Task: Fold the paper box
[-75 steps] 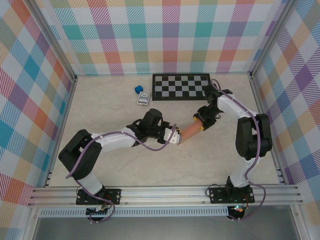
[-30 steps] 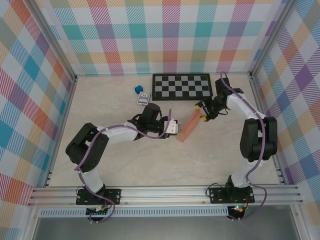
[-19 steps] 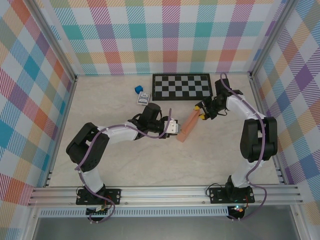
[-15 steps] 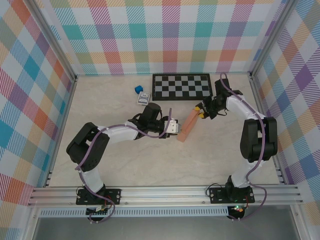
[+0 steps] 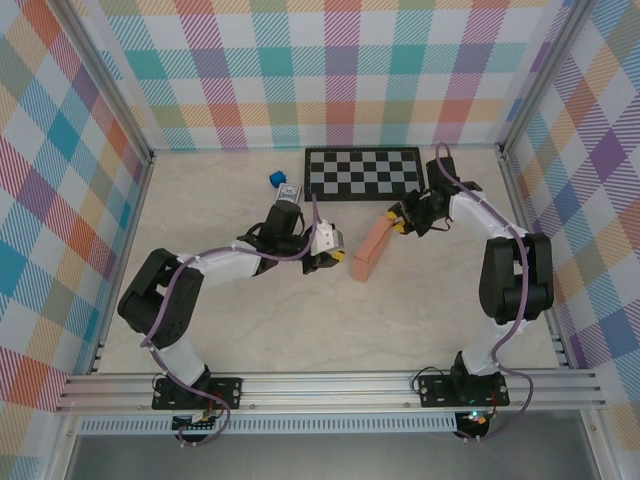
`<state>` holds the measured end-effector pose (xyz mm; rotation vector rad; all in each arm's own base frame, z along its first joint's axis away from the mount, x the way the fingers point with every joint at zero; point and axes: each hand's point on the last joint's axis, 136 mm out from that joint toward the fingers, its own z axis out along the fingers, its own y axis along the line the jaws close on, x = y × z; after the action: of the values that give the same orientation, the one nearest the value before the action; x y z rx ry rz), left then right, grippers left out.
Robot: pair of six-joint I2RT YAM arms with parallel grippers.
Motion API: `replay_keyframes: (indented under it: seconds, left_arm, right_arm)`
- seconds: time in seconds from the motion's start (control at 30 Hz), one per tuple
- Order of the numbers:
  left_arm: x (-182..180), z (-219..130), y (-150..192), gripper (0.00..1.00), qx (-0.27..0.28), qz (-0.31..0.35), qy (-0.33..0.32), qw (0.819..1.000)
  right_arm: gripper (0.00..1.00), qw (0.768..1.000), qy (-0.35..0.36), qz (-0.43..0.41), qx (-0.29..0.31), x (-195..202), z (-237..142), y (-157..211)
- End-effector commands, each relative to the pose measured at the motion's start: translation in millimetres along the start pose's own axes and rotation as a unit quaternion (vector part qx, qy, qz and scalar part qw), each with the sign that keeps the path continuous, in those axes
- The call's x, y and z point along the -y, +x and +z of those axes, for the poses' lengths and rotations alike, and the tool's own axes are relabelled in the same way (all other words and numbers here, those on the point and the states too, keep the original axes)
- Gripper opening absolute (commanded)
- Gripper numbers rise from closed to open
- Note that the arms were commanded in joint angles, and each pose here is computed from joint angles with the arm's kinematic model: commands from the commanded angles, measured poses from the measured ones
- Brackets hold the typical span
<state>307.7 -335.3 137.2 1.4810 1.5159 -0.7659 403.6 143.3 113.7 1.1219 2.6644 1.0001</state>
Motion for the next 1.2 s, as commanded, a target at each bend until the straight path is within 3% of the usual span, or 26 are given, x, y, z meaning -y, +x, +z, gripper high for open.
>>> replay_keyframes:
  seconds: [0.0,0.3,0.67,0.93,1.17]
  left_arm:
    - [-0.3,-11.5,-37.9,0.16,0.057,-0.04,0.002,0.998]
    - [-37.2,13.0,-58.8,0.23,0.093,-0.113,-0.081,0.986]
    - [-11.2,42.7,-50.9,0.25,0.068,-0.123,-0.046,0.989]
    - [9.4,57.0,-9.0,0.24,-0.019,-0.072,-0.023,0.997]
    - [6.5,66.3,26.8,0.24,-0.102,-0.053,-0.04,0.992]
  right_arm:
    - [0.27,0.999,0.048,0.007,0.0,29.3,19.2,-4.0]
    - [0.28,0.999,0.046,-0.008,-0.001,26.2,21.4,0.2]
    - [0.27,0.999,0.047,-0.022,-0.002,23.3,23.0,8.4]
    - [0.28,0.998,0.054,-0.023,-0.003,27.6,26.2,9.5]
    - [0.28,0.998,0.06,-0.028,-0.001,30.1,26.9,9.8]
